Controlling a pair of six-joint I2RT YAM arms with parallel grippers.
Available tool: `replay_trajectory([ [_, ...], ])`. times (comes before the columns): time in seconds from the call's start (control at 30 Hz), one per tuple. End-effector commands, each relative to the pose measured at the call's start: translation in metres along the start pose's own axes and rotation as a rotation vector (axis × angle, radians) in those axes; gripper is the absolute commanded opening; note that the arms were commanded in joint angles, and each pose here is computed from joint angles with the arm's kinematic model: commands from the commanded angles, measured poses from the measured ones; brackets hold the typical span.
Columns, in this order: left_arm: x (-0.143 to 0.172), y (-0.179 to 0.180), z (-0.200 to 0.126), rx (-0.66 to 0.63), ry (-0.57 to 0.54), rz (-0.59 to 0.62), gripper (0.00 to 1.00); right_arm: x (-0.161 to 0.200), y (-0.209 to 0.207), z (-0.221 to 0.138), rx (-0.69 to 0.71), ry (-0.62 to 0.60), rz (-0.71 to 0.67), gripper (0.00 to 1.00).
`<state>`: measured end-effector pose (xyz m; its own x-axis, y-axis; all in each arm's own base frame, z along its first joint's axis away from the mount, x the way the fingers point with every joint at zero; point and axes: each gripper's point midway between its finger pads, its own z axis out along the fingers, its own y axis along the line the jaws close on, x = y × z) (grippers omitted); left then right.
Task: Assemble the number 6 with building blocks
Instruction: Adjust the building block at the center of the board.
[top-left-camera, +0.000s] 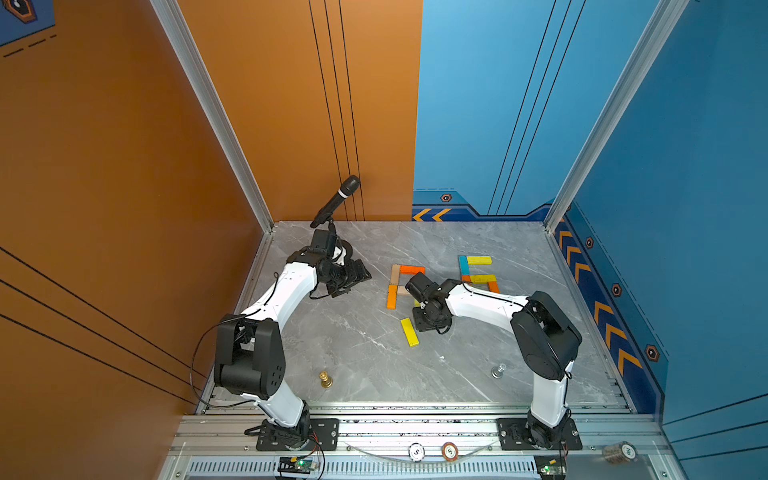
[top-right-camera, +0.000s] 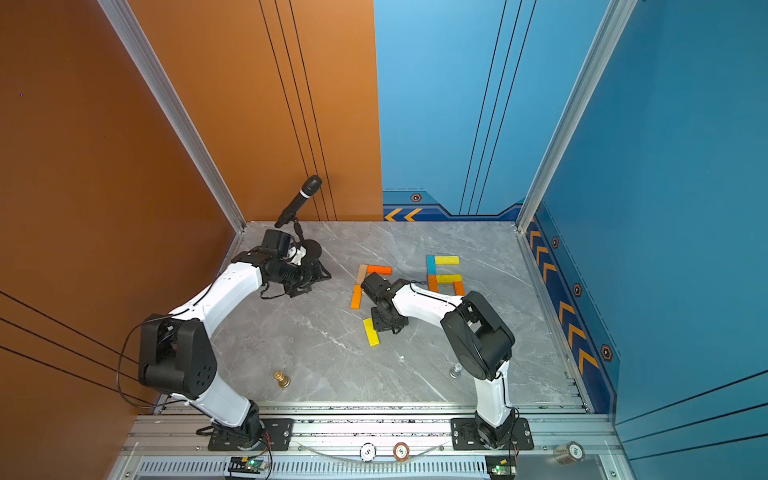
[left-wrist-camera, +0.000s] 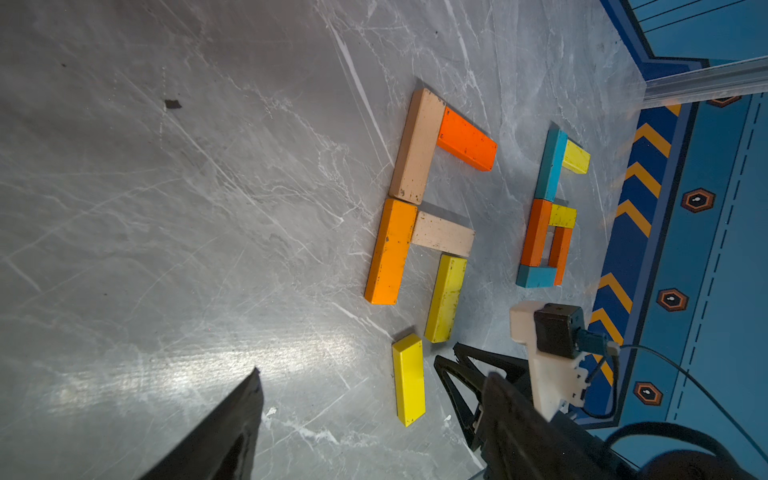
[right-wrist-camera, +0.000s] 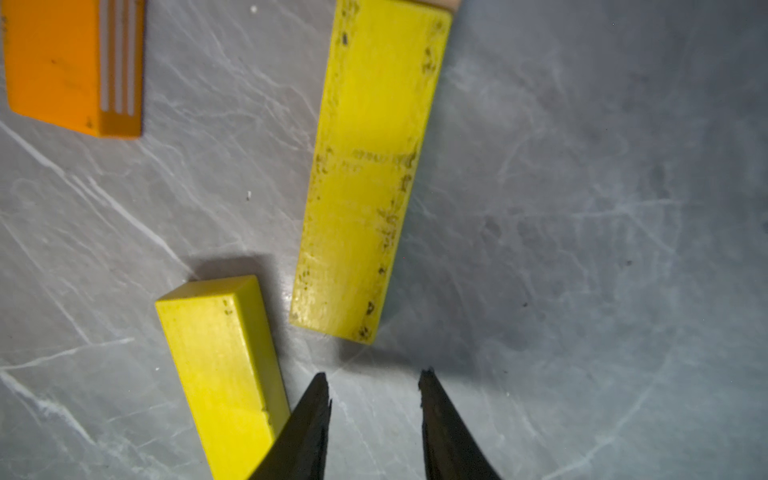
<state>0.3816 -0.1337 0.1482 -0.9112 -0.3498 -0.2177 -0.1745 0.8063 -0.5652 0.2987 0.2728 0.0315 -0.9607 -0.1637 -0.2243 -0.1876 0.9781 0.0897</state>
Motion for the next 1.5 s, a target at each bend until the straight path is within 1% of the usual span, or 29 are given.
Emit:
replay_trajectory([
  [0.0,0.001,0.002,-0.003,0.005,0.000,-0.004,0.83,-0.002,0.002,0.001,0.014,0.004,-0.018,0.37],
  [0.17,0.001,0.003,-0.003,0.004,0.001,-0.004,0.83,-0.005,0.003,0.000,0.020,-0.003,-0.026,0.37],
  [0.4,0.001,0.003,-0.003,0.004,-0.001,-0.002,0.83,-0.006,0.002,-0.028,0.053,-0.053,-0.089,0.37],
  [0.53,0.001,0.003,-0.003,0.002,-0.002,-0.003,0.83,-0.001,0.012,-0.044,0.024,-0.078,-0.143,0.39],
  [0.63,0.000,0.003,-0.003,0.001,-0.004,-0.002,0.83,0.003,0.025,-0.050,-0.012,-0.078,-0.184,0.41],
  [0.77,0.000,0.004,-0.005,-0.002,-0.009,0.000,0.83,0.011,0.039,-0.044,-0.051,-0.040,-0.222,0.42],
  [1.07,-0.005,0.008,-0.012,-0.013,-0.037,-0.003,0.84,0.022,0.054,-0.024,-0.046,0.033,-0.314,0.43],
  [1.33,-0.010,0.013,-0.015,-0.018,-0.052,-0.017,0.84,0.027,0.045,-0.012,0.015,0.077,-0.357,0.43],
  [1.47,-0.012,0.014,-0.015,-0.019,-0.053,-0.022,0.84,0.030,0.045,-0.005,0.021,0.099,-0.370,0.43],
])
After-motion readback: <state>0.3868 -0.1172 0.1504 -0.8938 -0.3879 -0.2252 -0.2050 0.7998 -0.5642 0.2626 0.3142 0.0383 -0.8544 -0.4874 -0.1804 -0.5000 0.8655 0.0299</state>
